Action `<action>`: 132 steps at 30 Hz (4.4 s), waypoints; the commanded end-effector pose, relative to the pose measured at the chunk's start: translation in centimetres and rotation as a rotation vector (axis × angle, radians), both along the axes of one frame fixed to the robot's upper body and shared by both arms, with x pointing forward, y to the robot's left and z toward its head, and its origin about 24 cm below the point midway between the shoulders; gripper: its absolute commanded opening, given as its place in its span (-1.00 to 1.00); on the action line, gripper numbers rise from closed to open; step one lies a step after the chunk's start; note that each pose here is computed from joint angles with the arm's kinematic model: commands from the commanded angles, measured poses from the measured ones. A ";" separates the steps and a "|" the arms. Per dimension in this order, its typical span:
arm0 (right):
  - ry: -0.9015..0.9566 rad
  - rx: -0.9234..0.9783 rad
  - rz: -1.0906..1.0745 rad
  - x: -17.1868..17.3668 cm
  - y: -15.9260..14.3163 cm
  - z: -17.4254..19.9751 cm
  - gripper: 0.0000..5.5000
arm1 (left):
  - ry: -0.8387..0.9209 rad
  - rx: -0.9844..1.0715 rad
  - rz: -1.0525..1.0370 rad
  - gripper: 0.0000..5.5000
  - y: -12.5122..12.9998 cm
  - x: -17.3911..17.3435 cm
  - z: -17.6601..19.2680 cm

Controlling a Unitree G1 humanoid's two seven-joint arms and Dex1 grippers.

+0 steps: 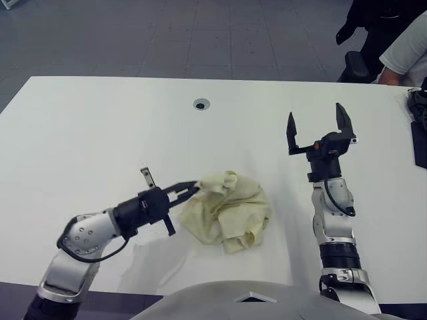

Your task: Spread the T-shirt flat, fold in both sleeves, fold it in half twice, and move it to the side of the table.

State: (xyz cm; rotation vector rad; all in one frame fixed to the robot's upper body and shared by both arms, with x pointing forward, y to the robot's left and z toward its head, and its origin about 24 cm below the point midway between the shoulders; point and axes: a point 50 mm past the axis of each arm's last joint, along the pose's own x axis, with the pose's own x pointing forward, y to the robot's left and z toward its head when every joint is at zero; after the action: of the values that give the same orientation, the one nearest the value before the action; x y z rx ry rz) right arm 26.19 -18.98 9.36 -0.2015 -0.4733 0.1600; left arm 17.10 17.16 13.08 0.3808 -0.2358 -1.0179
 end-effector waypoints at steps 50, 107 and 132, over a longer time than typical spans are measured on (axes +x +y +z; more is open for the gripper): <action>0.438 0.295 0.891 -10.8 17.8 -3.4 0.51 | 0.147 -0.220 0.329 -0.99 -6.3 5.1 5.4; 0.239 0.127 0.668 -3.5 5.2 4.9 -1.00 | 0.072 -0.124 0.603 -0.99 1.6 5.8 4.8; -0.266 -0.232 -0.123 11.3 -6.8 25.5 -1.00 | -1.027 0.668 0.941 -0.99 0.9 22.0 23.1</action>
State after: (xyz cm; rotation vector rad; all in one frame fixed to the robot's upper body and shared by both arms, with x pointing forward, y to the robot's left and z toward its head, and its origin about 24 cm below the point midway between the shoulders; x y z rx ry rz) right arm 38.68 -22.14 30.61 -0.4696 -0.6059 0.2626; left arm 38.99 15.92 33.27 1.2833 -0.5077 -0.0559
